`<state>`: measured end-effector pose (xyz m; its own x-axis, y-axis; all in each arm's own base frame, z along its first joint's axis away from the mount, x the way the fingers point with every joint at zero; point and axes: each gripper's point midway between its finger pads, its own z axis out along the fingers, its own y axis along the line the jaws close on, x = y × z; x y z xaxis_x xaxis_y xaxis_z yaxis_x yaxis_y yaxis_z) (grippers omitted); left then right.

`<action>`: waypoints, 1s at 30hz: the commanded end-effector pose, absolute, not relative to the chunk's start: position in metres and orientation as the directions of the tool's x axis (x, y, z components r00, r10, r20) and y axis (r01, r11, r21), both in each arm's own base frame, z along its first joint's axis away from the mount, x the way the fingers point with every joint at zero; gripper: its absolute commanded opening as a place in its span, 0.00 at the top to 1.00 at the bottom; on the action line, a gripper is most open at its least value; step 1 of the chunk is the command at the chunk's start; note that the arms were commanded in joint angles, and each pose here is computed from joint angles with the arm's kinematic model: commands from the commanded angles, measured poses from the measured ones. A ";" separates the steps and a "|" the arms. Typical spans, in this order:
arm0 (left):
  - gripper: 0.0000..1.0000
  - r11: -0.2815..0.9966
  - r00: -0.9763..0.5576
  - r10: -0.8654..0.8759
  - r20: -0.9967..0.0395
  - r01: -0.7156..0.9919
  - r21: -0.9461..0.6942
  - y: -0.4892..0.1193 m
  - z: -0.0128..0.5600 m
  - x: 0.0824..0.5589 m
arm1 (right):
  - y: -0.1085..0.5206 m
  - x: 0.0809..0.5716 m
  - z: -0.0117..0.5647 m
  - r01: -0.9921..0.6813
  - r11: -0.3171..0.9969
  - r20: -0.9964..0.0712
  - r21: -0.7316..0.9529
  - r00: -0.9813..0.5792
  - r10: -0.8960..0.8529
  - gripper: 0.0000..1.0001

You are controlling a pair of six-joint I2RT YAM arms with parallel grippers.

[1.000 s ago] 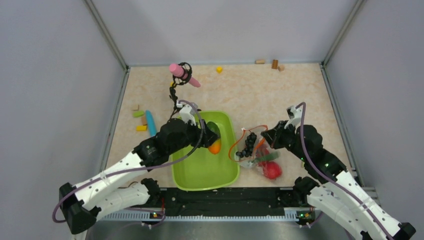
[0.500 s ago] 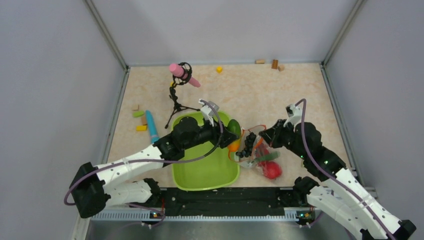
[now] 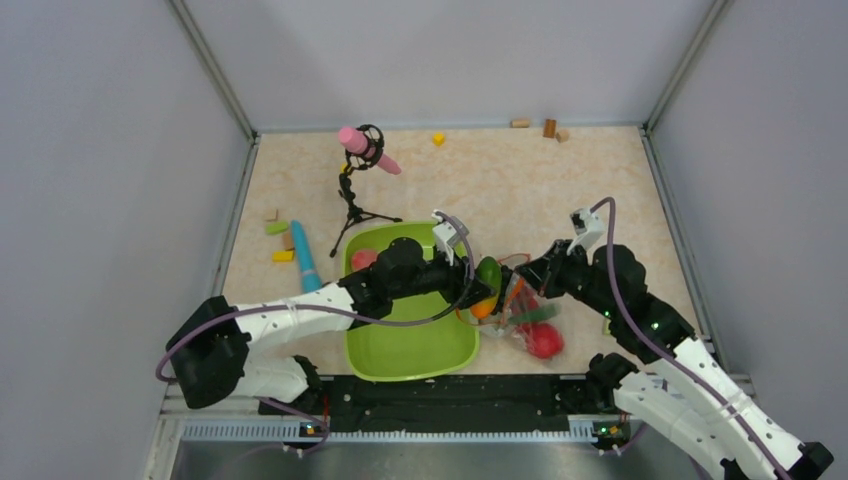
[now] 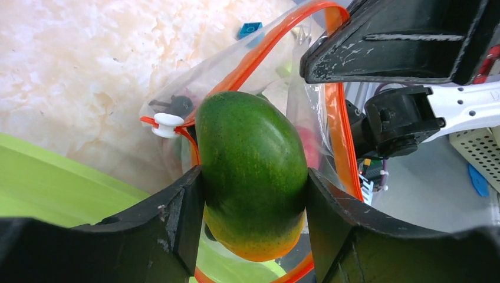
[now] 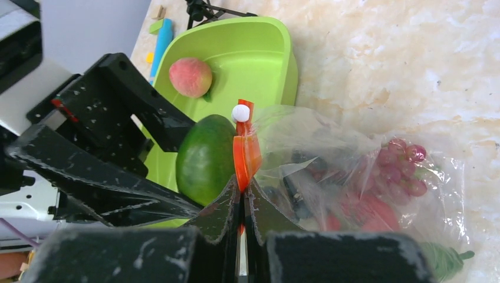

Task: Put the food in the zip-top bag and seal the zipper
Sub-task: Place the fake fruit in the zipper food storage bag.

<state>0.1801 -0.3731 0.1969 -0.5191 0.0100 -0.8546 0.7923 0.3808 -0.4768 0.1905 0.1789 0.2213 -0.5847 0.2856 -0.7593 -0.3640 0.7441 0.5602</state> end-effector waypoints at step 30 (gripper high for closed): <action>0.03 0.492 -0.470 -0.072 -0.880 0.751 -0.441 -0.335 0.235 0.183 | 0.170 0.187 0.258 -0.399 0.756 -0.805 0.520 -0.525 0.276 1.00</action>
